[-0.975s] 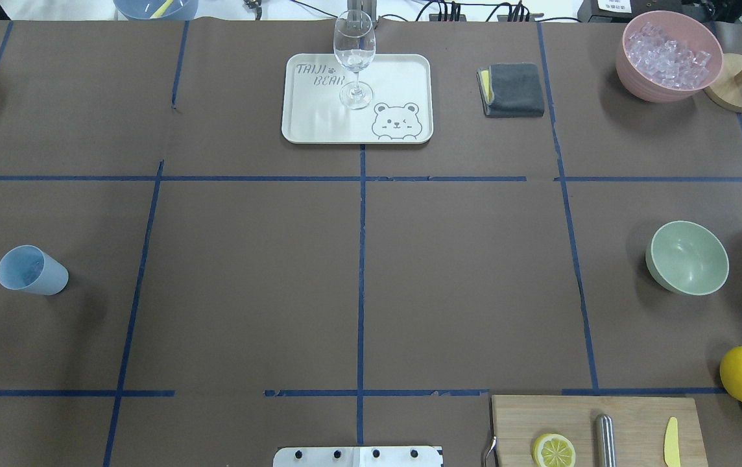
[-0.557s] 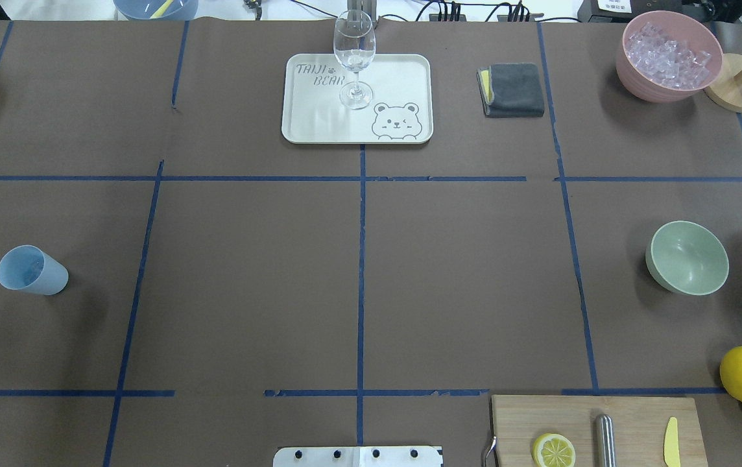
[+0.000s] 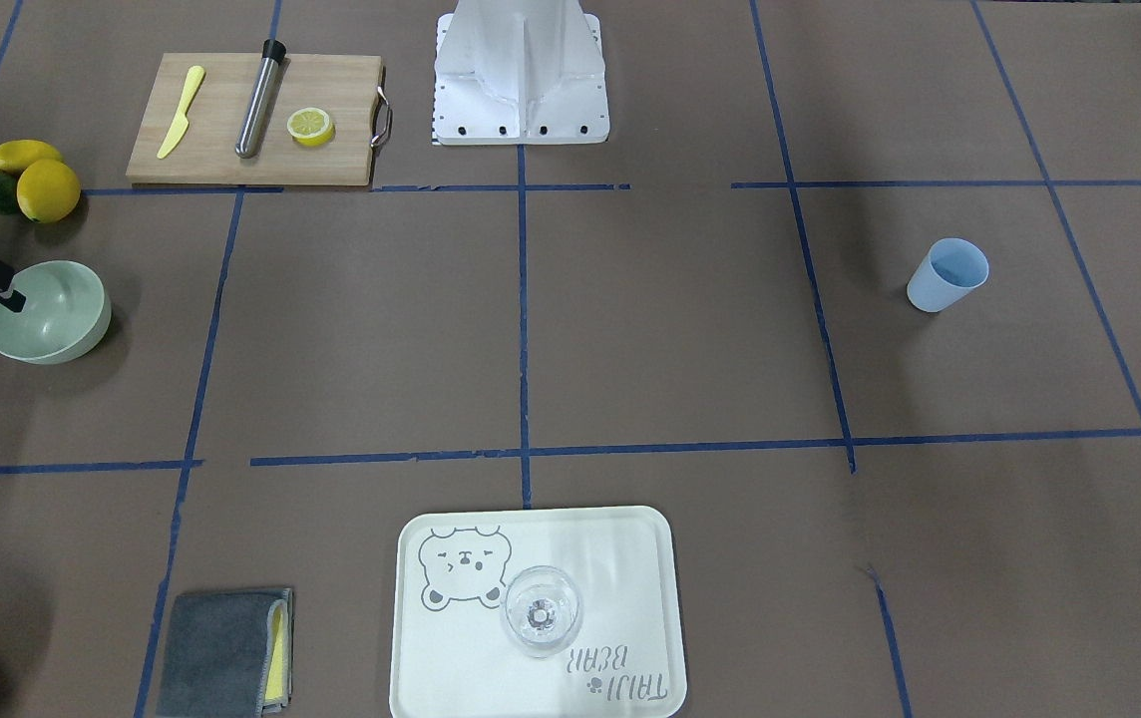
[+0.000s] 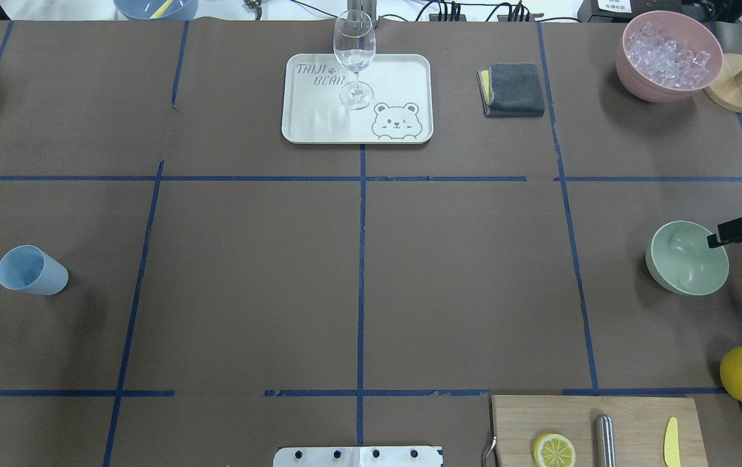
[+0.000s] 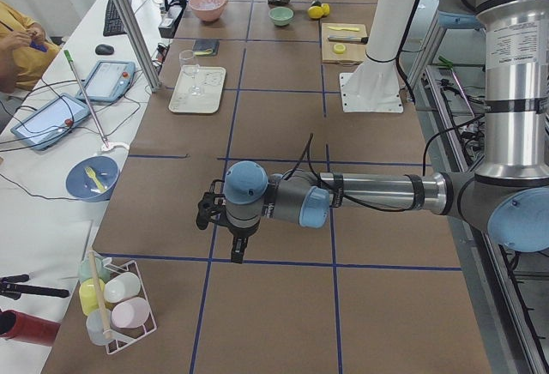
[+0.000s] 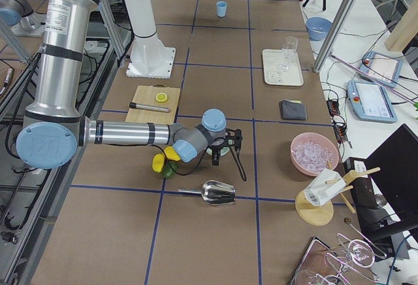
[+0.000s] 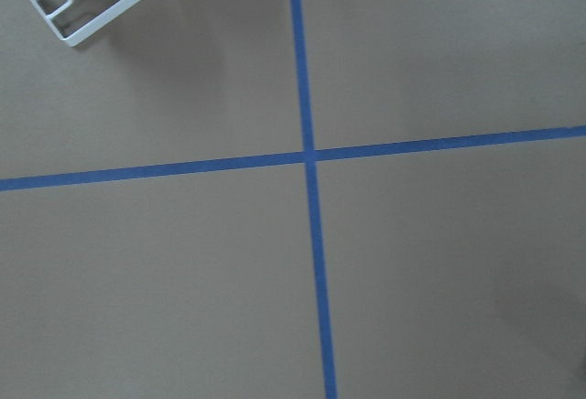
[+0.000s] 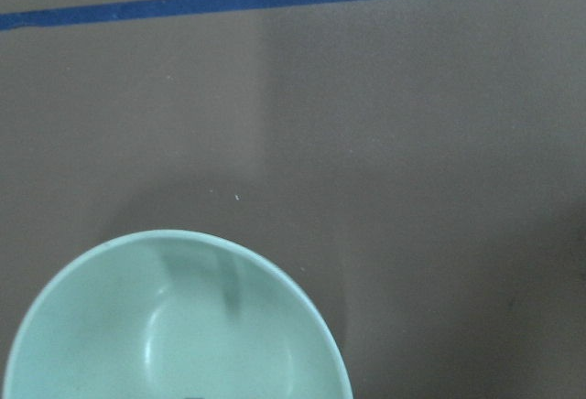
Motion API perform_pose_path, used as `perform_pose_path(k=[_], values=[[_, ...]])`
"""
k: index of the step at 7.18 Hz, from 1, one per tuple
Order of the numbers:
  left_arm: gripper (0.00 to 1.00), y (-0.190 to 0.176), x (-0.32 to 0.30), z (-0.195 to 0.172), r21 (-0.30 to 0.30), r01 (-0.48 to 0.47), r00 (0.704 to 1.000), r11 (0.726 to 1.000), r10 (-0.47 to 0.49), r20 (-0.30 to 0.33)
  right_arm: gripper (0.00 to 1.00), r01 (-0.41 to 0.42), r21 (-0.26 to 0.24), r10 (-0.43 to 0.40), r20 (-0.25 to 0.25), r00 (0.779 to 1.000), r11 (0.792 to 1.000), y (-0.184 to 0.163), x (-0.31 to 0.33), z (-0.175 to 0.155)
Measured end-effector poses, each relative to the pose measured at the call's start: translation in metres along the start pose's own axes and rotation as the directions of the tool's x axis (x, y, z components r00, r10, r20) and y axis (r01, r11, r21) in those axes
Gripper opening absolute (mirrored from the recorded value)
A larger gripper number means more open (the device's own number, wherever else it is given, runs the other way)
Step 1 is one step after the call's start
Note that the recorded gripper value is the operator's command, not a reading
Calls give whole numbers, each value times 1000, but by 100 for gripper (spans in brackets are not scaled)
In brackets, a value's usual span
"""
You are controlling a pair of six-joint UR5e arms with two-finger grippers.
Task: Pour ice into bowl
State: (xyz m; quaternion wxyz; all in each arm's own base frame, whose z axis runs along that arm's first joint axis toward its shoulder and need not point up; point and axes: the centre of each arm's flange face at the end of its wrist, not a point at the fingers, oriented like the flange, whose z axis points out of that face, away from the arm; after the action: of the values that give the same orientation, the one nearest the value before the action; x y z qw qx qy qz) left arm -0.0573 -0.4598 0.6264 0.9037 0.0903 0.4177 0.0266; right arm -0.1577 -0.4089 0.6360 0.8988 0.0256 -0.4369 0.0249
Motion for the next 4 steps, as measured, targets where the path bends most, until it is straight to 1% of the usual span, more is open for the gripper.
perform_pose_path(k=[1,2,4], values=[[100,0,1,0,2,-3,1000,1000,3,-6,0,4,0,-4,-20,1000,1000,4,2,14],[100,0,1,0,4,-5,1000,1000,5,-9,0,4,4,-3,-31,1000,1000,4,-1,21],[100,0,2,-1,11,-14,1000,1000,14,-10,0,7,10,-6,-18,1000,1000,-1,-13,21]])
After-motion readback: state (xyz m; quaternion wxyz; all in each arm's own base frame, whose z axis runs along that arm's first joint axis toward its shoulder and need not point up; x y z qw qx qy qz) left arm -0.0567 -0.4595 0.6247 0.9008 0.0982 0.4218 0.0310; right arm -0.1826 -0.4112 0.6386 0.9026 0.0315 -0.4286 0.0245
